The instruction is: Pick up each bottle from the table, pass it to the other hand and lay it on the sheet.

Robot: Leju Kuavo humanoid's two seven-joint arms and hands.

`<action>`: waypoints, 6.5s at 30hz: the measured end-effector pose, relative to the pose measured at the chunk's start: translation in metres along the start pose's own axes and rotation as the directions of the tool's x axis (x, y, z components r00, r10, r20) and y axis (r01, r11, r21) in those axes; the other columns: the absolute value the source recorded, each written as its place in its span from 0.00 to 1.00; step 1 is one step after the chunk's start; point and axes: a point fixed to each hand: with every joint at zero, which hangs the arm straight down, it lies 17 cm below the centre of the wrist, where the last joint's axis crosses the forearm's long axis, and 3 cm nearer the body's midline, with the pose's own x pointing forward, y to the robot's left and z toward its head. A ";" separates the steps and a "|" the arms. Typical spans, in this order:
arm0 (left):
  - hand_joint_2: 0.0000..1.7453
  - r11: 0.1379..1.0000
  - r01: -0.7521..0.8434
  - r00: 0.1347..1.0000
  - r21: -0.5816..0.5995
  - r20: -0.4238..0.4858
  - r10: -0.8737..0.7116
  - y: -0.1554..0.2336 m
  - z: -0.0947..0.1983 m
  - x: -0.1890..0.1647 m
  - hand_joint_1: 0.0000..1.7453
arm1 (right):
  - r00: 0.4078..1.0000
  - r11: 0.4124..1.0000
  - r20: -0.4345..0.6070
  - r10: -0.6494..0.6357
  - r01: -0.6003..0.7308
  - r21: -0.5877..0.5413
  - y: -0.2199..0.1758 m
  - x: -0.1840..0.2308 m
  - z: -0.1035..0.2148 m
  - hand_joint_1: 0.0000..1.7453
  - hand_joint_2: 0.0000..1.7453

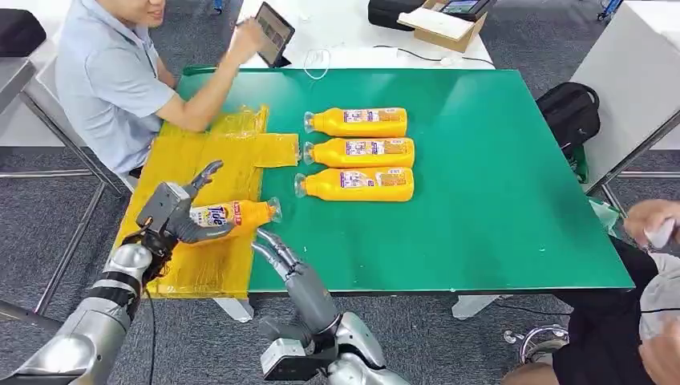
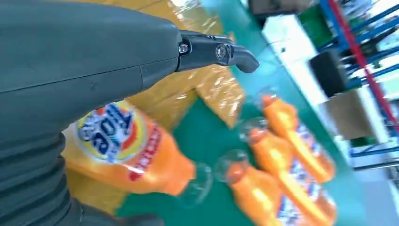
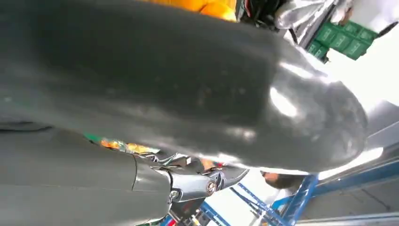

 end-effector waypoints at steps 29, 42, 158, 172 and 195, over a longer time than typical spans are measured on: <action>1.00 0.803 -0.349 0.925 0.483 0.313 0.214 0.021 0.097 0.100 0.00 | 0.695 0.755 -0.327 0.640 -0.648 0.100 -0.191 -0.144 0.070 0.00 1.00; 1.00 0.798 -0.287 0.932 0.530 0.347 0.105 0.019 0.112 0.138 0.00 | 0.560 0.683 -0.403 0.724 -0.663 0.306 -0.236 -0.207 0.076 0.00 1.00; 1.00 0.840 -0.370 0.890 0.397 0.411 0.197 -0.012 0.094 0.153 0.00 | 0.628 0.725 -0.459 0.628 -0.256 0.640 -0.191 -0.279 0.119 1.00 1.00; 1.00 0.751 -0.432 0.882 0.499 0.409 0.236 0.013 0.103 0.137 0.00 | 0.829 0.978 -0.525 0.193 -0.120 0.170 -0.167 -0.230 0.097 1.00 1.00; 1.00 0.845 -0.449 0.883 0.289 0.287 0.371 -0.070 0.111 0.120 0.00 | 0.958 0.939 -0.251 -0.142 0.050 -0.339 -0.196 -0.114 0.042 1.00 1.00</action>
